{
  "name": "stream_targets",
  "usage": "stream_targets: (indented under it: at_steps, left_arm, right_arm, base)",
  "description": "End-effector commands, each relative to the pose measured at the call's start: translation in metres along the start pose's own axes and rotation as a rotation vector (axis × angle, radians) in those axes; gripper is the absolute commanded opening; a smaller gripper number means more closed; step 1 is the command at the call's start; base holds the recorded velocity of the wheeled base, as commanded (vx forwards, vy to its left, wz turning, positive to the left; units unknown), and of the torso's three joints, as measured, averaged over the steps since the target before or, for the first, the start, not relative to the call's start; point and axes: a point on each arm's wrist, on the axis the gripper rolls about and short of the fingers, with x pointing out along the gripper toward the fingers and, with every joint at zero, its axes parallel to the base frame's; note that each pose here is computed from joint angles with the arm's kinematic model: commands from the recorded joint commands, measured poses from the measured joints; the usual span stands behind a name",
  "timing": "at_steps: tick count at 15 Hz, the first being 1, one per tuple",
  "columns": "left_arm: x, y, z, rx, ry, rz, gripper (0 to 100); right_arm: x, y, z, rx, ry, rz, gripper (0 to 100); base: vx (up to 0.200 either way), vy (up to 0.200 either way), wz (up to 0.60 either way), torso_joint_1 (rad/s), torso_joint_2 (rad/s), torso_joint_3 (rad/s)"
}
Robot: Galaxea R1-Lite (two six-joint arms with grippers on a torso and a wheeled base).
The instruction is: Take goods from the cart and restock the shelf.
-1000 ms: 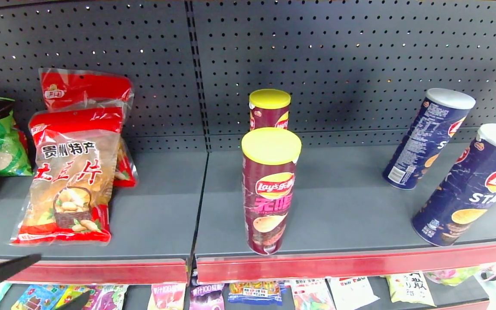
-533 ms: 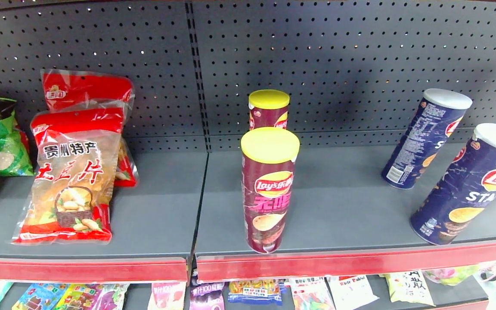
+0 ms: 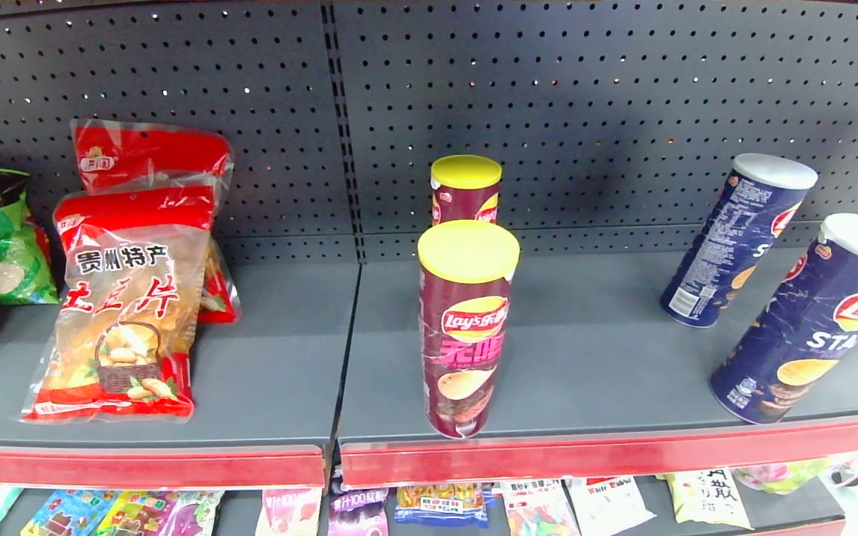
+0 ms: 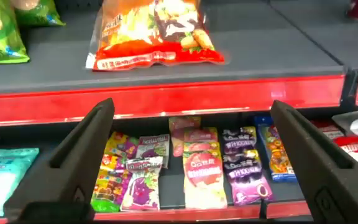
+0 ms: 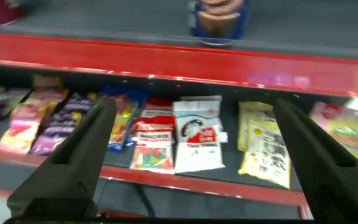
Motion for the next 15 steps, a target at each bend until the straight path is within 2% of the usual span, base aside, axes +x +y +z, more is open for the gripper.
stream_targets:
  at_steps: [1, 2, 3, 4, 6, 11, 14, 15]
  left_arm:
    - [0.0004, -0.0001, -0.0016, -0.004, 0.005, 0.001, 100]
    - [0.0004, 0.0, -0.0017, -0.009, 0.006, -0.001, 100]
    - [0.0004, -0.0001, -0.0017, -0.018, 0.006, -0.001, 100]
    - [0.0004, -0.0001, -0.0016, -0.015, 0.005, -0.002, 100]
    - [0.0004, -0.0001, -0.0016, -0.01, 0.005, -0.001, 100]
    - [0.0004, -0.0001, -0.0016, -0.01, 0.005, -0.001, 100]
    - [0.0004, -0.0001, -0.0016, -0.012, 0.005, 0.001, 100]
    - [0.0004, -0.0001, -0.0016, -0.012, 0.005, 0.001, 100]
  right_arm:
    - [0.0011, 0.0006, -0.0013, 0.03, 0.017, -0.129, 100]
    - [0.002, 0.0016, -0.0011, 0.03, 0.028, -0.19, 100]
    - [0.0003, 0.0032, -0.0018, 0.013, 0.0, -0.227, 100]
    - [-0.0039, 0.0035, -0.0033, 0.008, -0.054, -0.148, 100]
    - [-0.006, 0.004, -0.0039, 0.001, -0.084, -0.144, 100]
    - [-0.0061, 0.0032, -0.0041, 0.02, -0.084, -0.18, 100]
    - [-0.0061, 0.0032, -0.0041, 0.02, -0.084, -0.18, 100]
    - [-0.0061, 0.0032, -0.0041, 0.018, -0.083, -0.18, 100]
  base:
    - [0.0, 0.0, 0.0, 0.0, 0.0, 0.0]
    - [0.0, 0.0, 0.0, 0.0, 0.0, 0.0]
    - [0.0, 0.0, 0.0, 0.0, 0.0, 0.0]
    - [0.0, 0.0, 0.0, 0.0, 0.0, 0.0]
    - [0.0, 0.0, 0.0, 0.0, 0.0, 0.0]
    - [0.0, 0.0, 0.0, 0.0, 0.0, 0.0]
    - [-0.2, 0.0, 0.0, 0.009, 0.0, -0.001]
    - [0.0, 0.0, 0.0, 0.0, 0.0, 0.0]
